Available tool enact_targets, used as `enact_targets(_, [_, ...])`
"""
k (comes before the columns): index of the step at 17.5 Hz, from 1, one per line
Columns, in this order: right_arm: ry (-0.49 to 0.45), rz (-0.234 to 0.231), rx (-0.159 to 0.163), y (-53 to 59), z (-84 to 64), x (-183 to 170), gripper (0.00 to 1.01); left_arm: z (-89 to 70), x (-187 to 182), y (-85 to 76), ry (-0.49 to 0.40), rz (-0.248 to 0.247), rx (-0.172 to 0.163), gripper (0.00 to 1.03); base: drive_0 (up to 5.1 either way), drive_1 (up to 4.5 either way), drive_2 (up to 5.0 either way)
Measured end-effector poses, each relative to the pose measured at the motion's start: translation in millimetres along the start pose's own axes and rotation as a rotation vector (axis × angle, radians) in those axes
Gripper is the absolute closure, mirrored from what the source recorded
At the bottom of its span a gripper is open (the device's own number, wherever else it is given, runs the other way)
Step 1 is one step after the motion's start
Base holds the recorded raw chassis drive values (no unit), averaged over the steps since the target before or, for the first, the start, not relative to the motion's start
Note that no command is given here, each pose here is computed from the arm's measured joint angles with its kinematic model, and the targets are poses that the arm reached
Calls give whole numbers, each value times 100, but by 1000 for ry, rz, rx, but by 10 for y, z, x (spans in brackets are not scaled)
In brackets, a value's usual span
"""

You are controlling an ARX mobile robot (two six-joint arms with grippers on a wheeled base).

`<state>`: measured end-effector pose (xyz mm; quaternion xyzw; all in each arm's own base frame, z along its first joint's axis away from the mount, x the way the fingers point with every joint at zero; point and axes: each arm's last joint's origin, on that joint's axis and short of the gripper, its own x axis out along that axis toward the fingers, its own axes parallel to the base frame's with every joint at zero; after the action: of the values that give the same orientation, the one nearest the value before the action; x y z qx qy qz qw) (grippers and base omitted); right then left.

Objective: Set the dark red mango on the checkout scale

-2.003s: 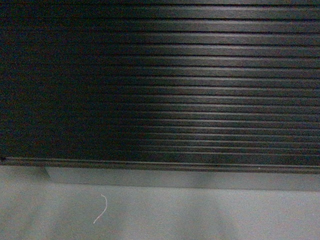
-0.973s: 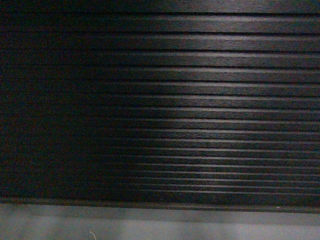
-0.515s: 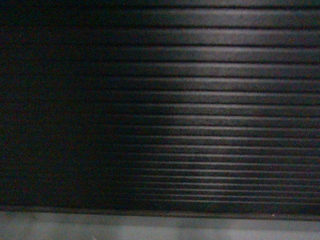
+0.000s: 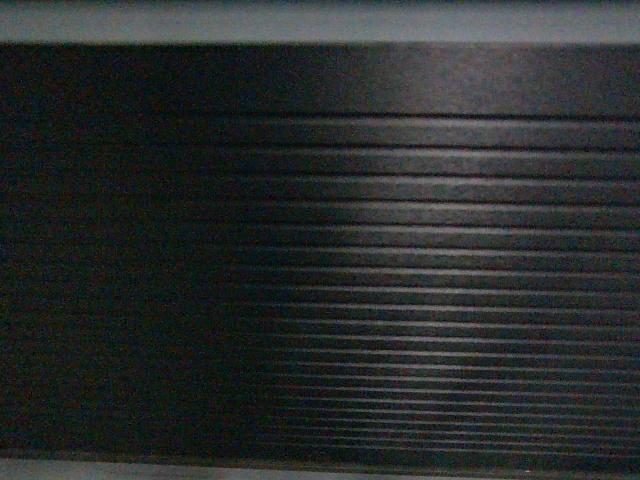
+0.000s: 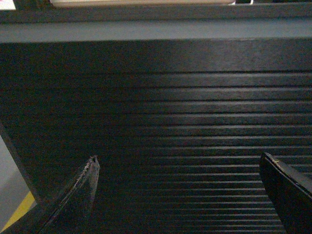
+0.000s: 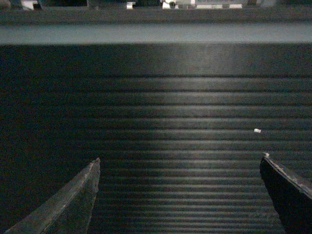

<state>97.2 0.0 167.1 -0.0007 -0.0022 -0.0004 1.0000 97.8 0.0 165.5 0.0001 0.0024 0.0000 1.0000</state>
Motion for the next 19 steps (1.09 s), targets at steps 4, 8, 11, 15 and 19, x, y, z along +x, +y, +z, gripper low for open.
enact_targets(4, [0,1,0,0,0,0,3,0,0,0,0,0,0,5,0,0,0])
enact_targets(8, [1,0,1,0,-1,0,3,1,0,0,-1,0,0,5,0,0,0])
enact_targets(11, [0,1,0,0,0,0,3,1,0,0,-1,2,0,5,0,0,0])
enact_targets(15, [0,1,2,0,0,0,3,1,0,0,-1,0,0,5,0,0,0])
enact_targets(19, [0,1,1,0,0,0,3,3,0,0,-2,0,0,5,0,0,0])
